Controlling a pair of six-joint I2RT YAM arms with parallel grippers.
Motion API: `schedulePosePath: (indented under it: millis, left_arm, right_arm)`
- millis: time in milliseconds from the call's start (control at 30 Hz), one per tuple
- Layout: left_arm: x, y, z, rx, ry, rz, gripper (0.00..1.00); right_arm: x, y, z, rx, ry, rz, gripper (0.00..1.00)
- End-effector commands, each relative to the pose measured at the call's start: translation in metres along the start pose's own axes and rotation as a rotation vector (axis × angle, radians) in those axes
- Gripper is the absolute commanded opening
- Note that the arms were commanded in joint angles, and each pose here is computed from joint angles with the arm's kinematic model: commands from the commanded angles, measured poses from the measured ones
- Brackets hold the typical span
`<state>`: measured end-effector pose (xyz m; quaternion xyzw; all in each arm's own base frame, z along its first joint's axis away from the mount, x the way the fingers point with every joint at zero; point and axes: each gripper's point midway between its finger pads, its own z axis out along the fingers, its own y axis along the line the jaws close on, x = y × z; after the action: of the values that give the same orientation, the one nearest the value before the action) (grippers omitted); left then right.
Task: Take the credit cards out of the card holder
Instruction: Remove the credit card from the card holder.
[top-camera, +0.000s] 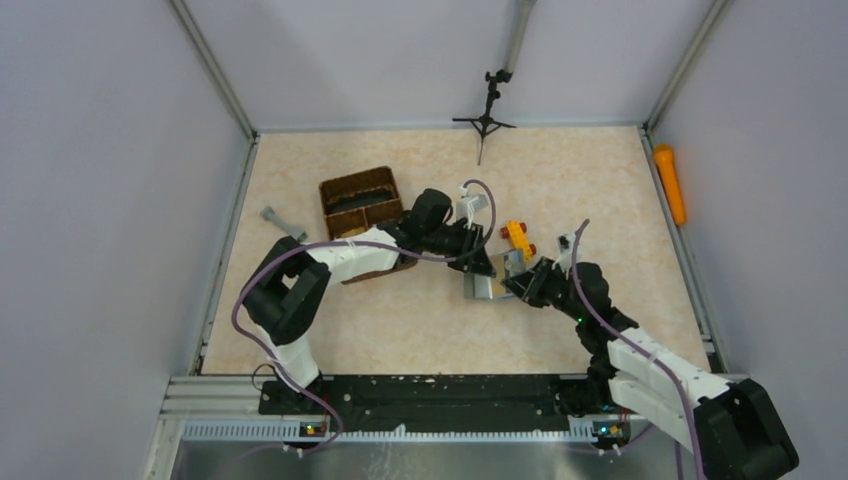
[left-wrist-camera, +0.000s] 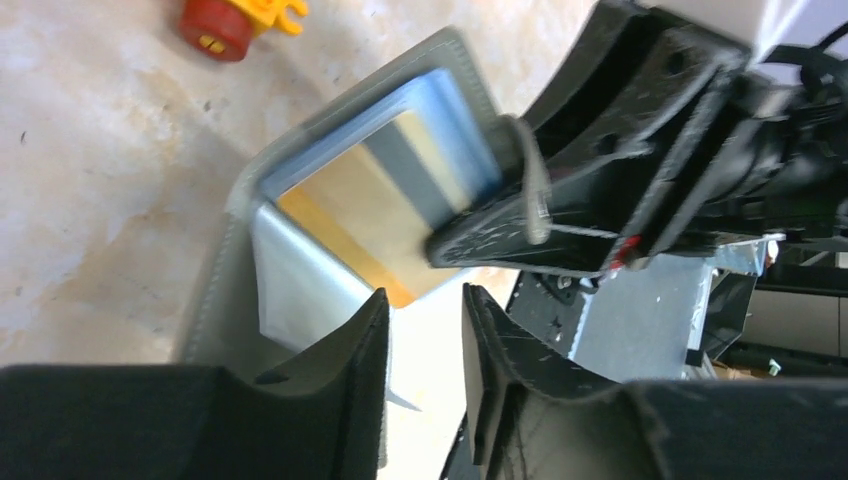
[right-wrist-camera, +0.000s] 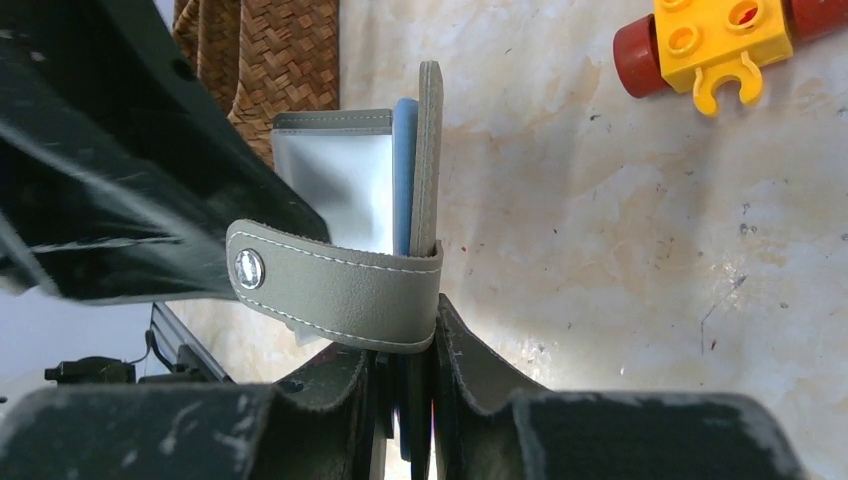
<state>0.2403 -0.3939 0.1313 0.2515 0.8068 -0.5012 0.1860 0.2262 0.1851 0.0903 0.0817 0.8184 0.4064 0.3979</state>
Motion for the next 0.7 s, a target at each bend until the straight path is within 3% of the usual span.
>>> schedulePosePath:
  millis: [0, 233, 667]
  left_arm:
    - [-0.001, 0.010, 0.001, -0.019, 0.022, -0.032, 0.32]
    - [-0.007, 0.012, -0.007, 0.002, -0.009, -0.060, 0.24]
    - [-0.017, -0.034, -0.028, 0.282, -0.085, -0.040, 0.22]
  right_arm:
    - [-0.033, 0.035, -0.002, -0.100, -0.105, -0.029, 0.00]
    - [-0.040, 0.048, -0.012, -0.159, -0.151, 0.018, 0.00]
    - [-0.037, 0.070, -0.019, -0.304, -0.155, 0.104, 0.00]
